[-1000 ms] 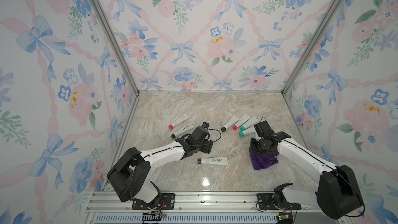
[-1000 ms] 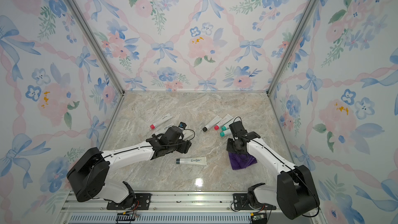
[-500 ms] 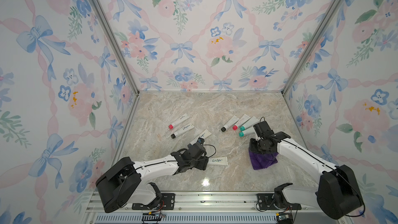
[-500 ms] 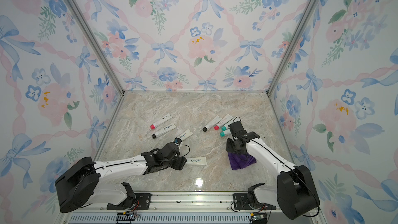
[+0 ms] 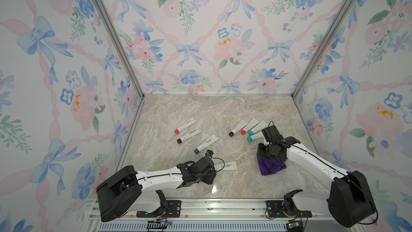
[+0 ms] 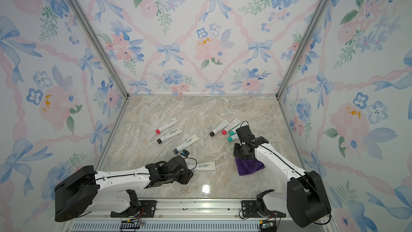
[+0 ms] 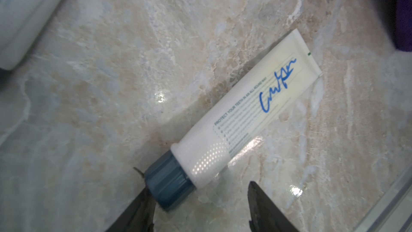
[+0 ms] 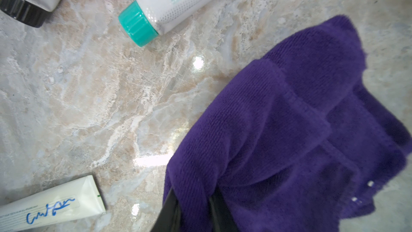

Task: Wipe the surface of the toothpaste tube
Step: Move the toothpaste to the center of the board.

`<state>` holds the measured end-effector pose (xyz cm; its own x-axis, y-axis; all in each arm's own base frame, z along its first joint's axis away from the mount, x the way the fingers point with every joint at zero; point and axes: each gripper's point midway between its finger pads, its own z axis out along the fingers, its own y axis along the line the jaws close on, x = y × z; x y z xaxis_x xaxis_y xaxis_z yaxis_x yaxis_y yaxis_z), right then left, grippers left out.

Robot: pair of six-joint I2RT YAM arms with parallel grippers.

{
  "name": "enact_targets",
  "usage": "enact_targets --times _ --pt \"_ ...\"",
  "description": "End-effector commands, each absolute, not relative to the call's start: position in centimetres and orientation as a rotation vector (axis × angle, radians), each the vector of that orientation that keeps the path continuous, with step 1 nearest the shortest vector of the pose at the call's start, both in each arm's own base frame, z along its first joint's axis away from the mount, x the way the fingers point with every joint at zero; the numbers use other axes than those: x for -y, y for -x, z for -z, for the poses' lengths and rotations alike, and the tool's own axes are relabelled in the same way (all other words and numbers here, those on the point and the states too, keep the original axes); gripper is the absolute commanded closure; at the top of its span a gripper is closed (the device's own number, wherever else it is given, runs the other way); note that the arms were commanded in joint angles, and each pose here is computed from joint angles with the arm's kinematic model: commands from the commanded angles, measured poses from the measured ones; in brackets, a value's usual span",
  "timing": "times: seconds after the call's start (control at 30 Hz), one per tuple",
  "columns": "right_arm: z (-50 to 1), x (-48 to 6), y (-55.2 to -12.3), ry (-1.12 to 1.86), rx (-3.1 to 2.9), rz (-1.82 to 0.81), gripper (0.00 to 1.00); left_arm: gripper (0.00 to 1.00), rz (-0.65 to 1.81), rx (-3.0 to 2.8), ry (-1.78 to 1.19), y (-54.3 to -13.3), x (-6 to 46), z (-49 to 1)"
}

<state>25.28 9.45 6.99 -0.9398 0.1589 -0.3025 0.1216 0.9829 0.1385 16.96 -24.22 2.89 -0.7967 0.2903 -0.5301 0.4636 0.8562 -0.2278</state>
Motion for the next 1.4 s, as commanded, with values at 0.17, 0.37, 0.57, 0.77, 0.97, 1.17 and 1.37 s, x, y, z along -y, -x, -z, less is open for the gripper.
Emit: enact_targets --times 0.17,0.37,0.57,0.77,0.97,1.17,1.37 --pt "-6.8 -9.8 -25.2 -0.192 -2.819 -0.161 0.8 0.31 0.533 -2.496 -0.585 -16.4 26.4 -4.0" --pt "-6.7 -9.8 -25.2 -0.195 -2.821 -0.16 0.8 0.33 0.629 -2.486 -0.669 -14.8 29.8 -4.7" --pt "-6.8 -9.7 -25.1 -0.191 -2.819 -0.154 0.8 0.33 0.586 -2.493 -0.661 -14.8 29.1 -4.1" --pt "-6.8 -9.8 -25.1 -0.191 -2.822 -0.152 0.8 0.31 0.499 -2.489 -0.658 -16.1 28.1 -3.6" --pt "-6.9 -9.5 -24.9 -0.19 -2.822 -0.137 0.8 0.3 0.416 -2.499 -0.689 -17.7 27.5 -2.5" --pt "-7.0 -9.5 -25.1 -0.19 -2.821 -0.133 0.8 0.33 0.418 -2.482 -0.811 -17.5 28.6 -2.2" --pt "-7.3 -9.5 -25.3 -0.191 -2.825 -0.127 0.8 0.45 0.481 -2.453 -0.952 -16.0 30.3 -2.4"
